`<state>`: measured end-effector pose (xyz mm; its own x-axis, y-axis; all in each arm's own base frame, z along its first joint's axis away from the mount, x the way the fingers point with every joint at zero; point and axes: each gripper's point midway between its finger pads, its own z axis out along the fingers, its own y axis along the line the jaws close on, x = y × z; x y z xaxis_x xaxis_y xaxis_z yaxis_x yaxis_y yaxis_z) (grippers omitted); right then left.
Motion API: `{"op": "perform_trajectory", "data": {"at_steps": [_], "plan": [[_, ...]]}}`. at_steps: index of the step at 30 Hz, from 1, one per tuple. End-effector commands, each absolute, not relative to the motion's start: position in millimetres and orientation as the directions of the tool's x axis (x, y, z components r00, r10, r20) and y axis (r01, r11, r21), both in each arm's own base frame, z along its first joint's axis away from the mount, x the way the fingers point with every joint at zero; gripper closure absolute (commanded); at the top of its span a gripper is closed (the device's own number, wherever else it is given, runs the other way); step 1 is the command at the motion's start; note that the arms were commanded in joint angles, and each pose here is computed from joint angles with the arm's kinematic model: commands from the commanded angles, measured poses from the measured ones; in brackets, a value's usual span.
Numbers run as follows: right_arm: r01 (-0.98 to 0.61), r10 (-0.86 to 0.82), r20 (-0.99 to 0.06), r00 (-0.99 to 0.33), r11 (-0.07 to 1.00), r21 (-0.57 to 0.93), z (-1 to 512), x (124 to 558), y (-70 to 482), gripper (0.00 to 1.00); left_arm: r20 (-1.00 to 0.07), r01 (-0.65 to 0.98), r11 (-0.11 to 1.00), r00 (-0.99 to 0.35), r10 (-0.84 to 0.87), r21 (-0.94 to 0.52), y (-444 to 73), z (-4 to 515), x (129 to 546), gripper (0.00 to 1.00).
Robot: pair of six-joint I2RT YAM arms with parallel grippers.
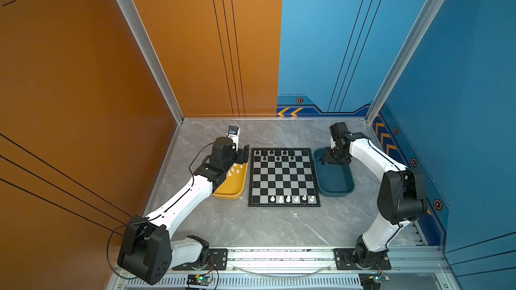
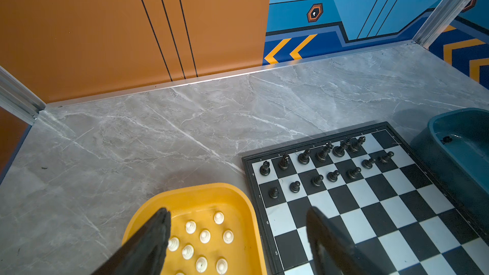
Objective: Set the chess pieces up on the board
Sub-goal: 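Move the open right gripper back over the teal tray, then lower the right gripper onto another black pawn in the teal tray and close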
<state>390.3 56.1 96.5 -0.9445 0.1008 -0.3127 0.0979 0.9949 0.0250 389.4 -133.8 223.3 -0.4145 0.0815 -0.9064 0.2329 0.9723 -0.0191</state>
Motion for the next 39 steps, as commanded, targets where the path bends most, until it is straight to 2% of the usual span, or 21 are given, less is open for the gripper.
{"op": "perform_trajectory", "data": {"at_steps": [1, 13, 39], "plan": [[0.105, 0.12, -0.326, -0.938, 0.992, 0.064, 85.3, 404.2, 60.1, 0.73, -0.911, 0.244, 0.969, -0.408, 0.069, -0.036, -141.6, 230.9, 392.0, 0.18], [0.119, 0.14, -0.295, -0.945, 0.989, 0.086, 56.3, 417.5, 60.3, 0.73, -0.904, 0.249, 0.968, -0.418, 0.089, -0.02, -148.8, 228.5, 395.3, 0.19], [0.126, 0.152, -0.291, -0.945, 0.986, 0.105, 43.5, 435.6, 65.2, 0.73, -0.9, 0.256, 0.967, -0.422, 0.11, -0.001, -153.7, 226.5, 398.5, 0.18]]}}
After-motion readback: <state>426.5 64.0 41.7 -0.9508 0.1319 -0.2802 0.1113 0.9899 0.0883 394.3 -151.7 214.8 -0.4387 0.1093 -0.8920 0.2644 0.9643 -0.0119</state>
